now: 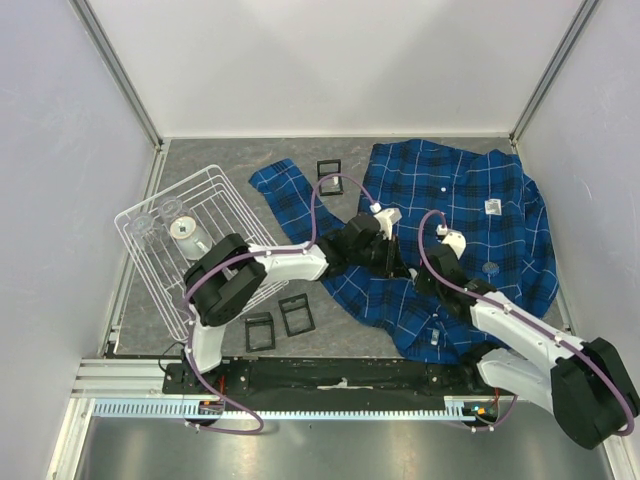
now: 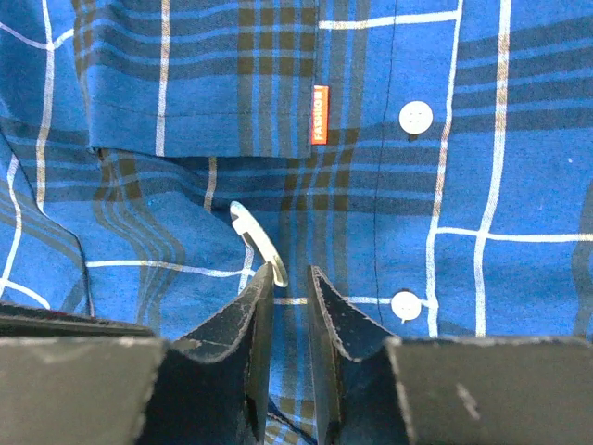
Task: Remove the brooch from the garment
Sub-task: Remove the brooch from the clothes.
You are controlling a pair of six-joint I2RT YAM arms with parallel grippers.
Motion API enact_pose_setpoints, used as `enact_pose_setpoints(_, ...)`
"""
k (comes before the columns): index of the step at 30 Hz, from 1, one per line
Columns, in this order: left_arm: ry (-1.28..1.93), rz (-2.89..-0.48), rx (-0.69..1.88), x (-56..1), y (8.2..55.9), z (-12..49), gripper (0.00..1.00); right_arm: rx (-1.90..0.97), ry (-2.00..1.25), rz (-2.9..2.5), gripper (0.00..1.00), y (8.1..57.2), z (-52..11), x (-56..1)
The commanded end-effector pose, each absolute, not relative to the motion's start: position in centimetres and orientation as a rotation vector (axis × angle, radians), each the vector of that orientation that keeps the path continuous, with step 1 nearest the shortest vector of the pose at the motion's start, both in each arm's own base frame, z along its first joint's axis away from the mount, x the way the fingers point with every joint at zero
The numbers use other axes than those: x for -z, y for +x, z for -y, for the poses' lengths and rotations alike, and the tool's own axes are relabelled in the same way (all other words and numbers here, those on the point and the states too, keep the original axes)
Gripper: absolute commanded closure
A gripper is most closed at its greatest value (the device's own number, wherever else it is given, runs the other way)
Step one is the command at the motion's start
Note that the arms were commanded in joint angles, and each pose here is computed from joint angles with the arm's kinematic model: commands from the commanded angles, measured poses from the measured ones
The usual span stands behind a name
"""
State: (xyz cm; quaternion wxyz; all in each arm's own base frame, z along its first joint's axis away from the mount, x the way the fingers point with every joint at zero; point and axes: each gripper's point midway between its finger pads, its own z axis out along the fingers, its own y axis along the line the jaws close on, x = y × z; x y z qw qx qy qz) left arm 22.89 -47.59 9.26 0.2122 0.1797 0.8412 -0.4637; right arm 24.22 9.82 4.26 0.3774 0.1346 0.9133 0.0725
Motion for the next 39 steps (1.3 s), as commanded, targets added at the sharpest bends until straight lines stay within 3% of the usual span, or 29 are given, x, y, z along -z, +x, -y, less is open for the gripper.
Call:
enact_pose_setpoints(1,0.474,-2.332,1.354,-9.8,23.6,48.7,0.81,-0.245,0.272,-2.286,0.71,26.4,-11.1,-6.5)
enact_pose_setpoints(10,0.434,-2.383,1.324,-8.2,24.6,48.4,0.82,-0.290,0.212,-2.270,0.68,27.7,-11.7,-7.2)
enact_pose_setpoints(26,0.336,-2.496,1.306,-5.9,24.3,47.8,0.91,-0.399,0.147,-2.259,1.00,26.8,-12.8,-6.8)
enact_pose_setpoints(33,0.276,-2.537,1.263,-4.1,23.6,46.2,0.92,-0.433,0.216,-2.226,1.00,25.7,-12.3,-6.1)
enact_pose_setpoints(39,0.305,-2.558,1.252,-3.5,23.0,45.7,0.92,-0.433,0.266,-2.247,0.91,25.7,-12.3,-6.3)
